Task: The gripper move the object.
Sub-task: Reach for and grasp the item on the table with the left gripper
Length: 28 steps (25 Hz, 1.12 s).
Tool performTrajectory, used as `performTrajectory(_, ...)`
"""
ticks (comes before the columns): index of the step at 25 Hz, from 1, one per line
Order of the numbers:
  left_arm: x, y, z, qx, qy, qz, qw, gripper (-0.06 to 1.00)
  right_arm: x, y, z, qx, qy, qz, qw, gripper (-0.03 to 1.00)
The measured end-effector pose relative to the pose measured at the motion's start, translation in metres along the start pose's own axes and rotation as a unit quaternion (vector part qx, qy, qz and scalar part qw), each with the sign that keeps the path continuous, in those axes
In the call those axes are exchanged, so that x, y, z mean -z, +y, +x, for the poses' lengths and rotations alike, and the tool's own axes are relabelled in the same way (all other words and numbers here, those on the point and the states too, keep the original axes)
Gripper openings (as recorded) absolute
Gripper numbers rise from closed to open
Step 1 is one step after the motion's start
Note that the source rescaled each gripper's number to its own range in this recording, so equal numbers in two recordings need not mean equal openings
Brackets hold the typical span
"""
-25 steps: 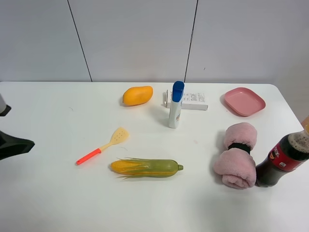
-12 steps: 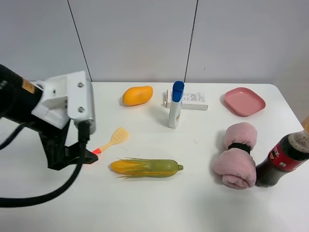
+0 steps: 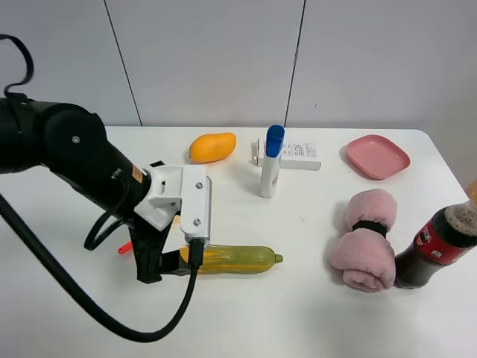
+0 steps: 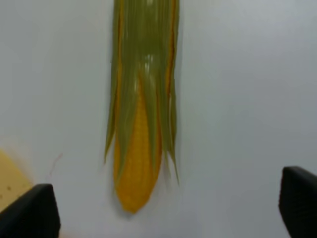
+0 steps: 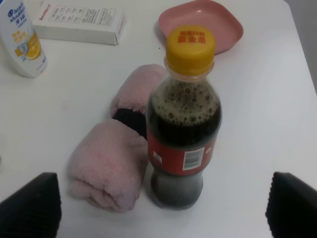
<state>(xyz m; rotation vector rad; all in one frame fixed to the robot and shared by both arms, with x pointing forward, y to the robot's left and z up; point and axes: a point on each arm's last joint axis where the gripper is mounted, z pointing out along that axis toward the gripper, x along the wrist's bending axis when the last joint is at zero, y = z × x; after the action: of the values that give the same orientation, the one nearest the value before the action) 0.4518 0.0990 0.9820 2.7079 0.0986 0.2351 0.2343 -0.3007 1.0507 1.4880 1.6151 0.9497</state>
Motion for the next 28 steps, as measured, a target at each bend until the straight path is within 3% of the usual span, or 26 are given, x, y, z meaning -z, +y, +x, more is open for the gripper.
performTrajectory(12, -0.043, 0.027, 0.025, -0.020, 0.002, 0.001, 1.000, 0.80, 0.000, 0.000, 0.000, 0.000, 0.000, 0.000, 1.000, 1.00)
performTrajectory(28, -0.093, 0.029, 0.011, -0.037, -0.037, 0.035, 0.998, 0.80, 0.000, 0.000, 0.000, 0.000, 0.000, 0.000, 1.000, 1.00)
